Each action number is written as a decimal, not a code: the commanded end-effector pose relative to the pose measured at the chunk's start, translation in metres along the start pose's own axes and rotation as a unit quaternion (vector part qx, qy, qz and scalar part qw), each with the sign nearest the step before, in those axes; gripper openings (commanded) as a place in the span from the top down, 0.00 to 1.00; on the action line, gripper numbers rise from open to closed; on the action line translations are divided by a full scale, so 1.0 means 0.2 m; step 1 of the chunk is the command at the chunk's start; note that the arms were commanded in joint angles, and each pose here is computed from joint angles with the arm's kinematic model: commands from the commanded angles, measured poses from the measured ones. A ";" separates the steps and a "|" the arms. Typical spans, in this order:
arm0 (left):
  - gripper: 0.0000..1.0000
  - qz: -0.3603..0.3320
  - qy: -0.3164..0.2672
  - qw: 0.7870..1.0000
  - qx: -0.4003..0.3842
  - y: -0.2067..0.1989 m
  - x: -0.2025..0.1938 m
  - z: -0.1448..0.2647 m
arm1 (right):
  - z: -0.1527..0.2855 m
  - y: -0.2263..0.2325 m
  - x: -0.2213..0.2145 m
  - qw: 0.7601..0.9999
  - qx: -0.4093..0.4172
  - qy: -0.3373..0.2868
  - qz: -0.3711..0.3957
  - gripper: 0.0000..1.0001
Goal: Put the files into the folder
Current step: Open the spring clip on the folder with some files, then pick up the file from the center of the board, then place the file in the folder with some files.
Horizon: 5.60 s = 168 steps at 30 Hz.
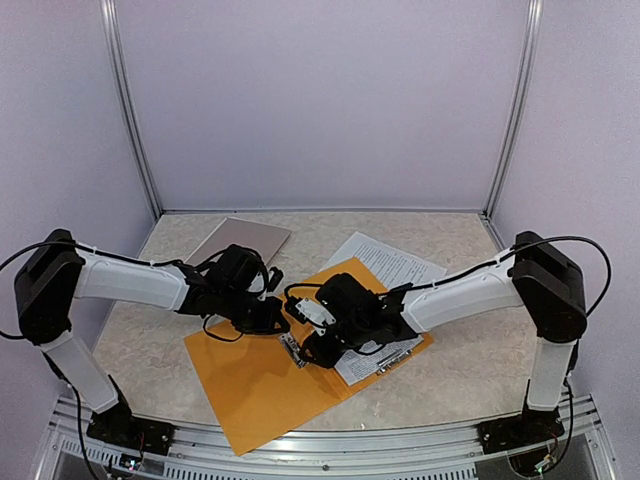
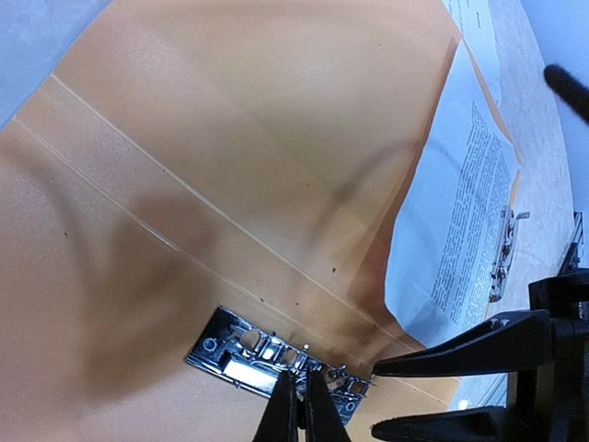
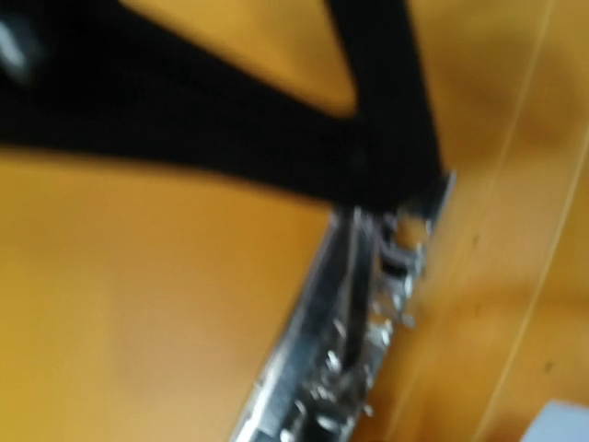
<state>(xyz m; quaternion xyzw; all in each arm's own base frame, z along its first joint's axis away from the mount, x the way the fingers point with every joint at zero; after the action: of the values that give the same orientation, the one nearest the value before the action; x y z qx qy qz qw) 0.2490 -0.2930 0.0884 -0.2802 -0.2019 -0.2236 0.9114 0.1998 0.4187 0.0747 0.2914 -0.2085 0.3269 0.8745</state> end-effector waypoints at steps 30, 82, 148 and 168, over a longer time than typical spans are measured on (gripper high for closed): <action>0.79 -0.145 0.069 0.986 -0.038 -0.47 -0.17 0.01 | 0.55 -0.25 -0.07 0.986 -0.129 -0.091 -0.059 0.61; 0.01 -0.006 -0.089 0.996 0.012 0.00 0.75 0.16 | 0.96 -1.83 0.29 0.874 -0.366 -0.127 -0.292 0.13; 0.39 0.111 -0.006 0.993 -0.045 0.38 0.86 -0.65 | 0.83 -1.74 0.31 0.911 -0.134 -0.174 -0.349 1.00; 0.29 0.065 -0.093 0.993 -0.023 0.30 1.00 -0.11 | 1.26 -1.23 0.68 0.933 -0.127 -0.279 -0.190 1.00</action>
<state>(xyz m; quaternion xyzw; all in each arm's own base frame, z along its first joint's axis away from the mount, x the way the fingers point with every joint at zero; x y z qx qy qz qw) 0.4565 -0.3272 0.1042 -0.3320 -0.2242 -0.1307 0.9069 0.4462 0.1389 0.2385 0.2936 -0.4235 -0.0127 0.8569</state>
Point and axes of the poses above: each gripper's point midway between its finger pads, its own z axis back along the fingers, its own y axis along the line the jaws close on, x = y × z, the point moved 4 cm from there along z, back along the fingers, and after that the axes turned 13 degrees about -z, right-handed, at the moved point
